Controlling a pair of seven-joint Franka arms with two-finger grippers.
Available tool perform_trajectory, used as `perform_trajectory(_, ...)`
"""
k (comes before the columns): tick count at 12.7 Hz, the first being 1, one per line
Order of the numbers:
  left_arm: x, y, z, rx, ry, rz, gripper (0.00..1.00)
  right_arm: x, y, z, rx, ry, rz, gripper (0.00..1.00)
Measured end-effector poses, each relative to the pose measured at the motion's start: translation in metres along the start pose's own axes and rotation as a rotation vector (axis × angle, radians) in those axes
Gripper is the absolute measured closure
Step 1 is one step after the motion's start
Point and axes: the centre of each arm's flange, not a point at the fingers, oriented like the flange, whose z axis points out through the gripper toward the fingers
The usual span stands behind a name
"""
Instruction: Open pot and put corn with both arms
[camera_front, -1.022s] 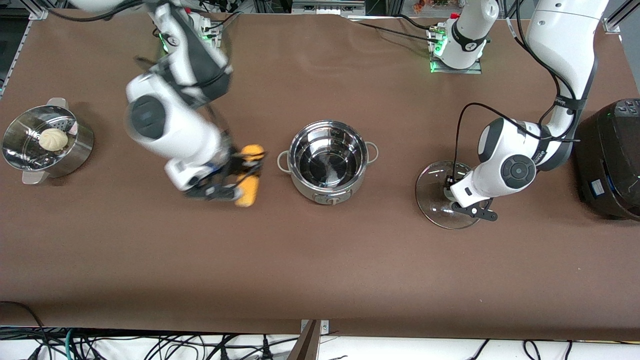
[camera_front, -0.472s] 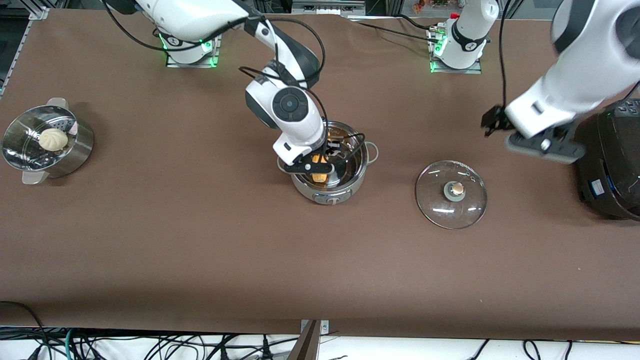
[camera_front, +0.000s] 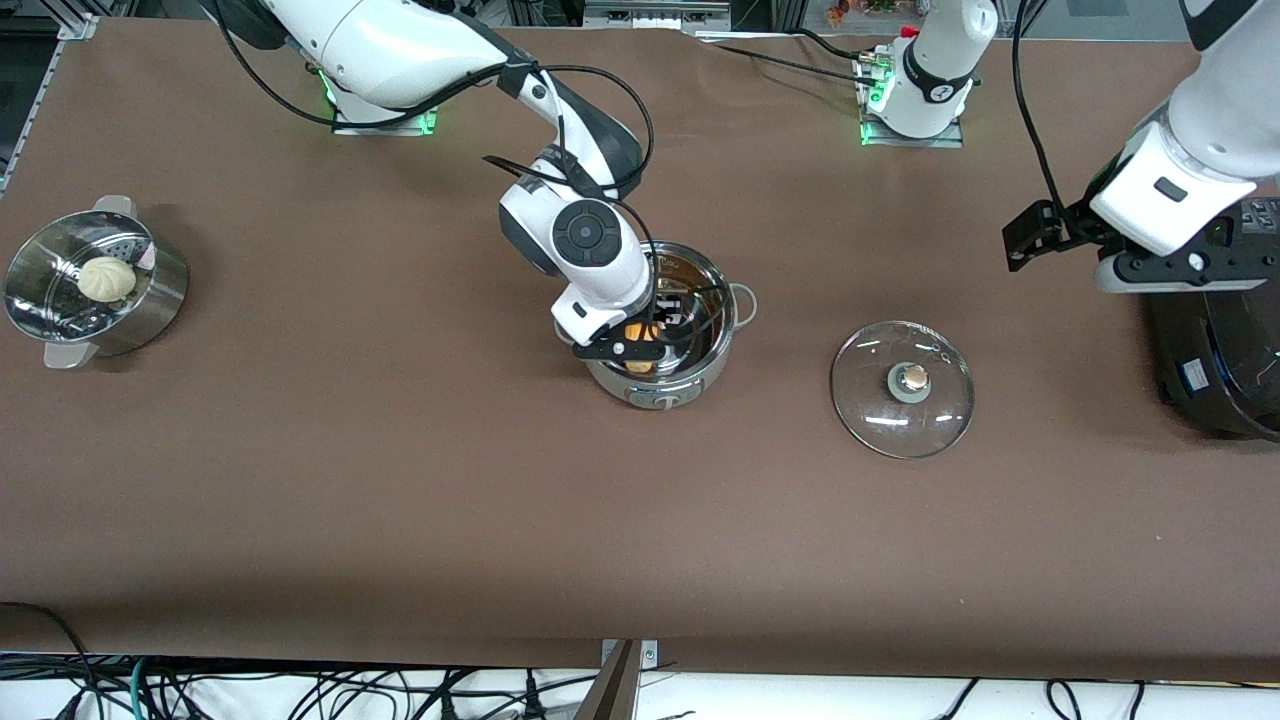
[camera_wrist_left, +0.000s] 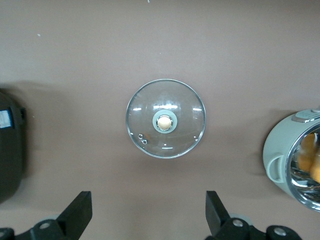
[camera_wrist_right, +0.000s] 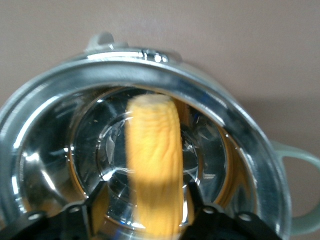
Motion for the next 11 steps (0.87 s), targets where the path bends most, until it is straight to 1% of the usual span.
perform_trajectory(1,0.002,-0.004,0.001,-0.014,-0.004,-0.006,0.0,0.001,0.001,-0.025,-0.028,-0.007,0.002,0.11)
perform_trajectory(2,0.002,-0.004,0.0,-0.019,-0.004,-0.005,0.0,0.002,0.007,-0.062,-0.069,-0.018,0.011,0.0)
perform_trajectory(3,0.001,-0.001,-0.001,-0.02,-0.002,0.0,0.0,0.006,0.02,-0.104,-0.107,-0.019,0.036,0.0)
perform_trajectory(4,0.001,0.002,-0.001,-0.02,-0.001,0.006,0.0,0.021,0.046,-0.146,-0.126,0.006,0.085,0.0)
perform_trajectory(5,0.0,0.003,-0.001,-0.02,-0.002,0.011,0.0,0.045,0.087,-0.185,-0.13,0.042,0.138,0.0)
perform_trajectory(6,0.0,0.004,-0.001,-0.02,-0.002,0.019,0.0,0.069,0.138,-0.215,-0.147,0.06,0.162,0.0)
perform_trajectory(7,0.0,0.004,-0.001,-0.02,-0.002,0.037,0.0,0.09,0.197,-0.238,-0.182,0.055,0.171,0.0)
perform_trajectory(8,0.0,0.003,-0.001,-0.02,-0.002,0.051,0.0,0.108,0.254,-0.257,-0.203,0.056,0.192,0.0)
perform_trajectory(9,0.0,0.003,-0.001,-0.02,-0.002,0.056,0.0,0.121,0.306,-0.278,-0.194,0.071,0.242,0.0)
perform_trajectory(10,0.0,0.002,-0.001,-0.02,-0.002,0.058,0.0,0.127,0.351,-0.299,-0.157,0.082,0.304,0.0)
perform_trajectory(11,0.001,0.002,-0.001,-0.02,-0.002,0.06,0.0,0.126,0.393,-0.321,-0.101,0.09,0.367,0.0)
